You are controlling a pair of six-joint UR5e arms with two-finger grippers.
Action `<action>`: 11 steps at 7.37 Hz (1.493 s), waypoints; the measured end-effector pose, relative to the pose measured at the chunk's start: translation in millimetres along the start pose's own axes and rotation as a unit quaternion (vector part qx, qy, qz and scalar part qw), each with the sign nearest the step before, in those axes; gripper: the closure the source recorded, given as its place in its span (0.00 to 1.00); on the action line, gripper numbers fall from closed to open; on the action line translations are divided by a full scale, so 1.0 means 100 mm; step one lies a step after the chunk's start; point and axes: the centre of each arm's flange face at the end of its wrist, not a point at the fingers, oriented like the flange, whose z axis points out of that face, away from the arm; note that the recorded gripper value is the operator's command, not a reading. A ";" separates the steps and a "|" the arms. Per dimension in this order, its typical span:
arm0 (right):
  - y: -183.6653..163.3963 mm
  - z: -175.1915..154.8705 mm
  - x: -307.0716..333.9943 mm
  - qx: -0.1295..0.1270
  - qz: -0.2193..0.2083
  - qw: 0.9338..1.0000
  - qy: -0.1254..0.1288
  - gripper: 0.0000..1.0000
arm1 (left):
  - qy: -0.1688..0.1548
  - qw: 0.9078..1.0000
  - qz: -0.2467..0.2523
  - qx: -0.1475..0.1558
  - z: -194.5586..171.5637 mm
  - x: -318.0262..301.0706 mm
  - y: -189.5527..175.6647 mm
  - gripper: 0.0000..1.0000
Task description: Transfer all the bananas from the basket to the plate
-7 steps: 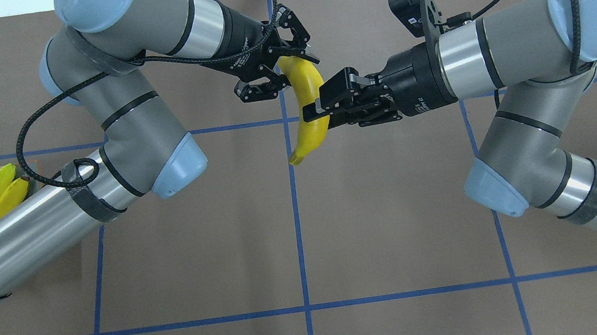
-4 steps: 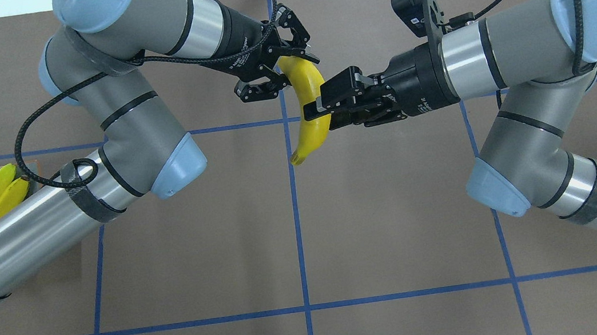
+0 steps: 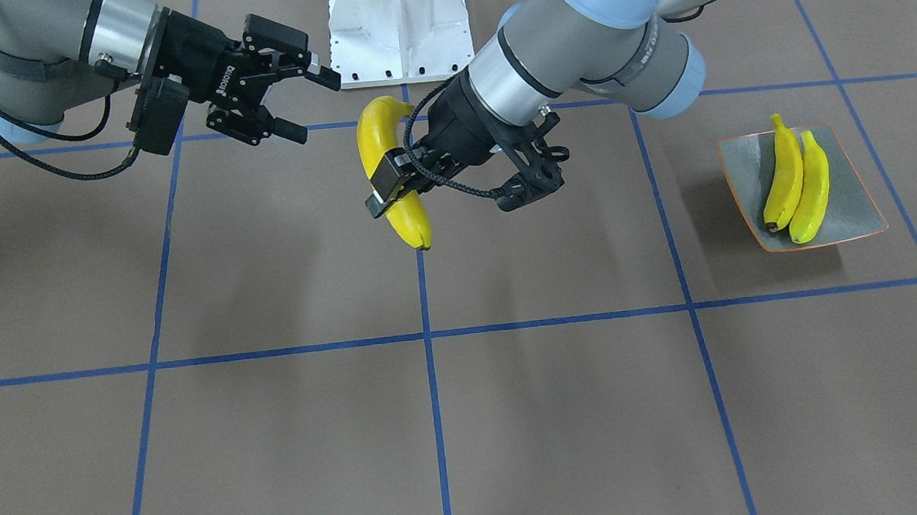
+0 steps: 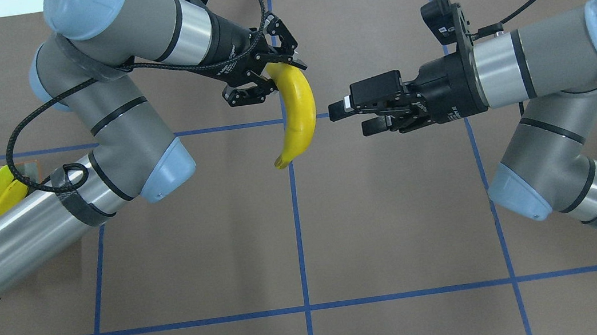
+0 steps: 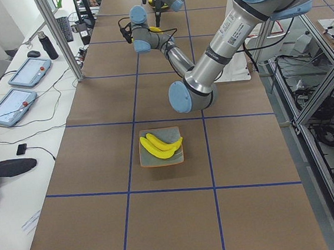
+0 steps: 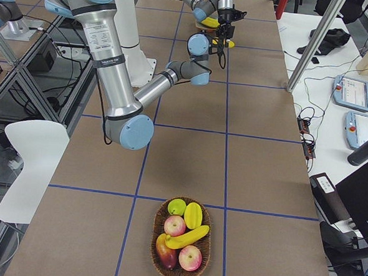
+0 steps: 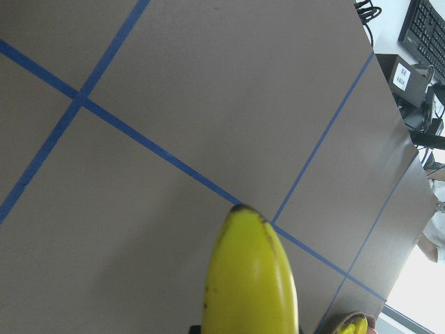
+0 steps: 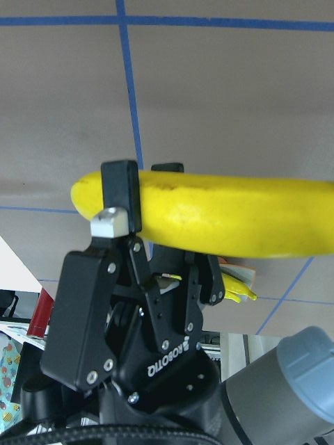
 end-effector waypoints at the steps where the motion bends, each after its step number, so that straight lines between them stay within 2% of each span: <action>1: -0.02 -0.11 0.18 0.007 0.006 1.000 0.011 0.00 | -0.013 1.000 0.022 0.008 -0.12 -0.29 -0.19 1.00; 3: -0.11 -0.39 0.58 0.028 0.020 0.998 0.044 0.00 | -0.043 0.996 0.075 0.013 -0.64 -0.89 -0.68 1.00; 5: -0.22 -0.69 0.95 0.055 0.020 0.995 0.078 0.00 | -0.066 0.989 0.122 0.044 -1.31 -1.50 -1.20 1.00; 7: -0.28 -1.05 1.35 0.083 0.018 0.990 0.117 0.00 | -0.106 0.977 0.168 0.079 -1.81 -2.24 -1.65 1.00; 9: -0.30 -1.43 1.82 0.096 -0.010 0.982 0.165 0.00 | -0.157 0.954 0.235 0.103 -2.21 -2.76 -1.97 1.00; 10: -0.34 -1.60 2.00 0.102 -0.022 0.977 0.183 0.00 | -0.190 0.938 0.265 0.116 -2.32 -2.97 -2.10 1.00; 11: -0.41 -1.78 2.17 0.110 -0.033 0.972 0.203 0.00 | -0.237 0.916 0.295 0.133 -2.41 -3.21 -2.23 1.00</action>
